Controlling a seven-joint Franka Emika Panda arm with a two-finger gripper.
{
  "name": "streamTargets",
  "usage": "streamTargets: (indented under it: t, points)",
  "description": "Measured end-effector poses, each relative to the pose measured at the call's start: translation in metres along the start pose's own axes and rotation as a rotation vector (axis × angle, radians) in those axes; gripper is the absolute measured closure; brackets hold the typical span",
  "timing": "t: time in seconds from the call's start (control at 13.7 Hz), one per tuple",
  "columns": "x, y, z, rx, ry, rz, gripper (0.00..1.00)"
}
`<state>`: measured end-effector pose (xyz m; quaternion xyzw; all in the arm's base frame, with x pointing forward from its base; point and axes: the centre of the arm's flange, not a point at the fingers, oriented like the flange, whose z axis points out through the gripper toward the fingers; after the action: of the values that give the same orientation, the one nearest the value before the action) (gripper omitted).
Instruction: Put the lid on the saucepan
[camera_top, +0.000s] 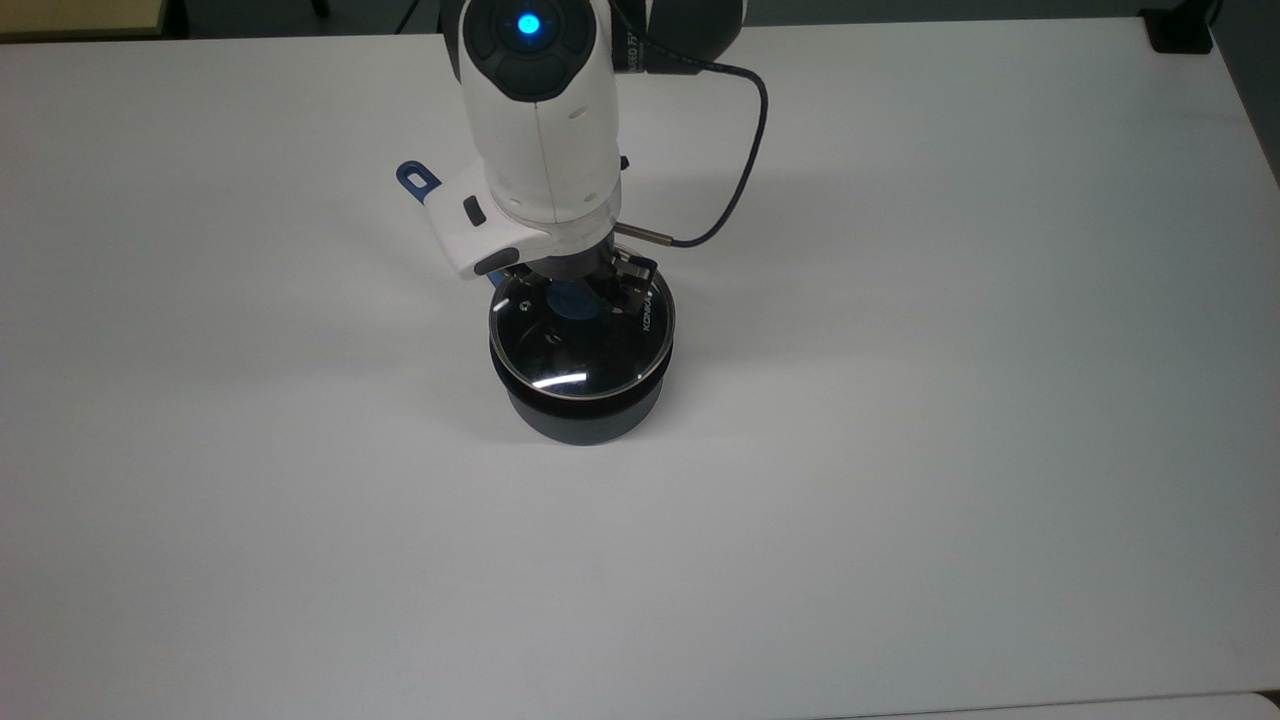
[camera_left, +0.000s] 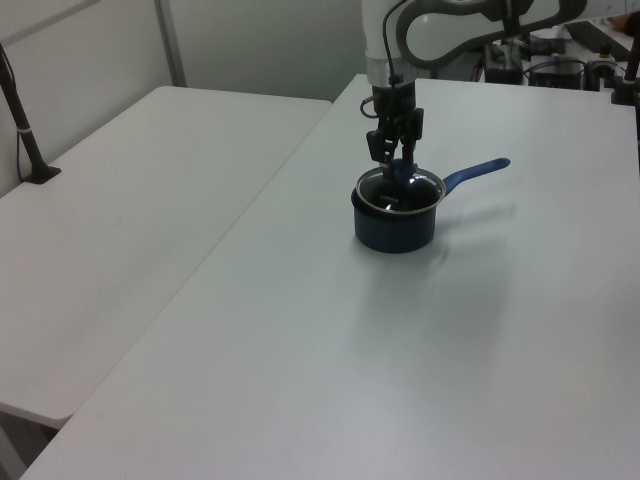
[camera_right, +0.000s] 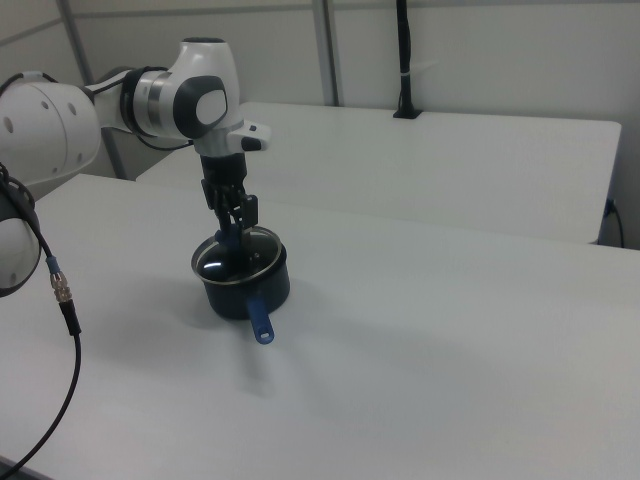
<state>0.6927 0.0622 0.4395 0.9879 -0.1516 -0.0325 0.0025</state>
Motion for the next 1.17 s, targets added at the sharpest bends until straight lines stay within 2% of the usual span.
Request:
streamTargets:
  t: [1.17]
  points:
    - [0.010,-0.003,0.015,-0.002,0.031,0.041,0.38]
